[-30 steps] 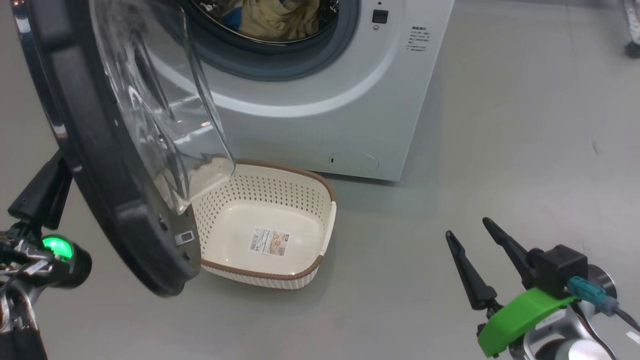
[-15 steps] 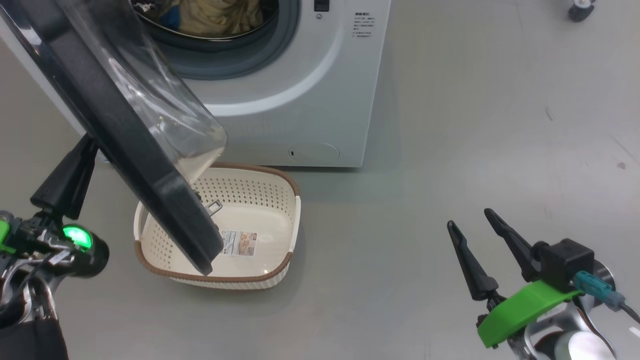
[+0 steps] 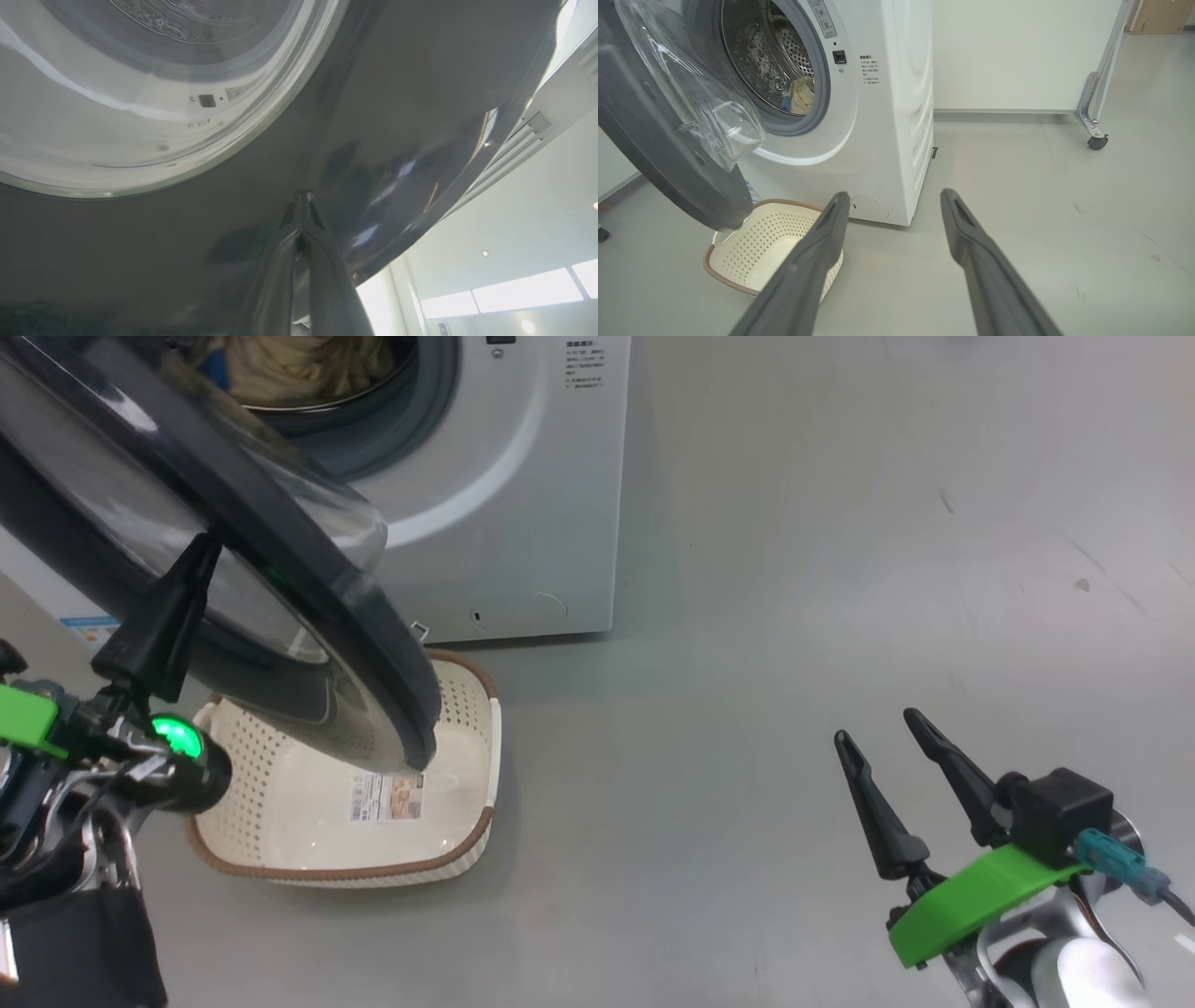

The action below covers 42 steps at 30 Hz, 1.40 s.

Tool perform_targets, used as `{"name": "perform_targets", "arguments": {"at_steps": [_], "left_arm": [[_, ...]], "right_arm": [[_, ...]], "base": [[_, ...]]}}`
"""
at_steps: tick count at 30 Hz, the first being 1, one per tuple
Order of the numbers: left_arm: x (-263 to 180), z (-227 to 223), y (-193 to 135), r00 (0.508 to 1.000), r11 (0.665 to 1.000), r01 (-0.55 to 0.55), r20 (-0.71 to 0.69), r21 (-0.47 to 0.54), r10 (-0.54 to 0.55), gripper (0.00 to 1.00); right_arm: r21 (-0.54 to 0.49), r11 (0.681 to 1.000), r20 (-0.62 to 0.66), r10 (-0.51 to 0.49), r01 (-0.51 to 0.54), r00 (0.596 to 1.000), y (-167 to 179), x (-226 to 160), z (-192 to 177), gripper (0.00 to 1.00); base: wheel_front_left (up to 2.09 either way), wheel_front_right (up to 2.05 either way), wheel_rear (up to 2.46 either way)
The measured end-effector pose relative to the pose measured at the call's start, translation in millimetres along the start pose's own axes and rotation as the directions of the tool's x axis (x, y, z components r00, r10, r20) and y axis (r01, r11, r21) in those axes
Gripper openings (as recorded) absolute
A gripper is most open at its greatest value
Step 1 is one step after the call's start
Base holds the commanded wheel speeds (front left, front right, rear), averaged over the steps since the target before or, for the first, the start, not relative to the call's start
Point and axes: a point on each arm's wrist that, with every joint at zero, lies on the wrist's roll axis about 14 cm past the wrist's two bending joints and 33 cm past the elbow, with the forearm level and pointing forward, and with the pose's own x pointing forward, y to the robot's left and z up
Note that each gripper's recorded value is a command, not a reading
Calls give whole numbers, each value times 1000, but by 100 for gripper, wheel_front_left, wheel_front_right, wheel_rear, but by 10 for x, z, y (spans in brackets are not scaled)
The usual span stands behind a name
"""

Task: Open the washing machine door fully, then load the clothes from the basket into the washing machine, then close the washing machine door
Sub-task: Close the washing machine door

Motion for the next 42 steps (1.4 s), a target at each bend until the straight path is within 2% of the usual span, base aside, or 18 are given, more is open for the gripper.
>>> {"name": "perform_targets", "arguments": {"at_steps": [26,35,42], "left_arm": [[741,-324,205,1000,997,-6,-24,-76,5,0],[740,-292,98,1000,998,16,-13,-57,-16,0],[489,-125,112,998,1000,-13,56,-13,13,0]], "right_arm": [[28,990,27,-141,140,990,-400,-246,5,100],[36,988,39,-151,150,988,-434,-264,17,100],[37,990,55,-140,138,989,-421,-203,47,100]], "base": [[0,0,0],[0,0,0],[0,0,0]]}}
